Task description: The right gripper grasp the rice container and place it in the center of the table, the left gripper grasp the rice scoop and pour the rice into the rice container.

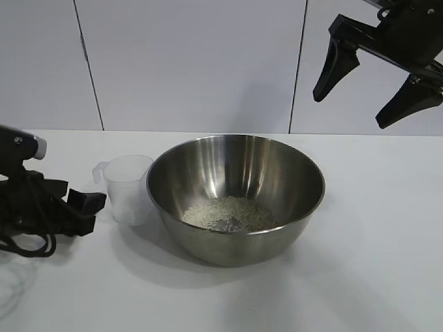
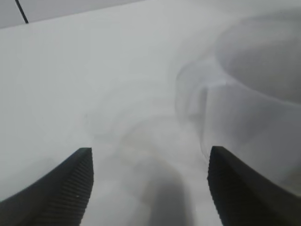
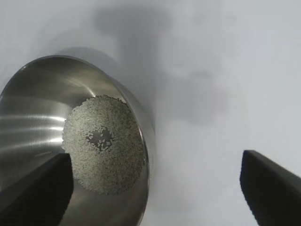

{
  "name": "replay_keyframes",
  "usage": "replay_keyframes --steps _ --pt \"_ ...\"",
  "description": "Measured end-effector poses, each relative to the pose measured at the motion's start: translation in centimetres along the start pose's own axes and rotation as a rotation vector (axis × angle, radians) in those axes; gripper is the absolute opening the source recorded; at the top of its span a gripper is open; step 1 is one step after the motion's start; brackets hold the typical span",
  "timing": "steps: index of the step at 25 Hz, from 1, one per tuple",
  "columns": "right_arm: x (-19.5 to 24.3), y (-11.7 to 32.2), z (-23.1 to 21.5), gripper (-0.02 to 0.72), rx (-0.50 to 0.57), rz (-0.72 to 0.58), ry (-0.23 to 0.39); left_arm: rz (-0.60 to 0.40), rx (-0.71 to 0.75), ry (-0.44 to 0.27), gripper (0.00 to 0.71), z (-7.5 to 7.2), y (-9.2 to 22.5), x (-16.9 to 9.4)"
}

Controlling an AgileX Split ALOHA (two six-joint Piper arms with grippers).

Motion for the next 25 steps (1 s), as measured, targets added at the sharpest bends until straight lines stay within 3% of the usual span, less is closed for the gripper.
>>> replay_keyframes --steps 5,8,10,15,20,22,25 --pt "0.0 0.0 0.0 0.661 0.0 0.0 0.0 -0.073 -0.014 -0.036 0.507 -0.1 -2.9 -3.1" --pt "0.0 0.0 0.0 0.661 0.0 0.001 0.0 -0.163 -0.115 -0.089 0.519 0.4 -5.8 -5.3" --pt "0.0 0.0 0.0 0.661 0.0 0.003 -0.001 -0.169 -0.207 -0.108 0.568 0.5 -7.6 -6.6" --pt "0.0 0.1 0.0 0.661 0.0 0.004 -0.001 0.064 -0.336 -0.113 0.676 -0.3 -11.0 -8.3" --pt "0.0 0.1 0.0 0.661 -0.004 0.004 -0.001 0.171 -0.327 -0.282 0.692 0.9 -17.1 -10.6" --pt "0.0 0.0 0.0 0.661 -0.004 0.003 -0.002 0.199 -0.296 -0.316 0.693 0.8 -19.1 -11.0" --pt "0.0 0.0 0.0 0.661 -0.004 0.003 -0.003 0.251 -0.282 -0.262 0.693 -0.6 -21.5 -11.0"
Point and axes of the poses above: a point on each arm's last joint axis where the gripper is mounted, x pointing out along that axis toward the gripper, z along the wrist's bending axis when the last joint is at zero, y = z × x, the point moved 5 cm from there along x, pointing out along that axis toward the gripper, and after that the axes turned 11 degrees about -x, right-handed, at the moved point
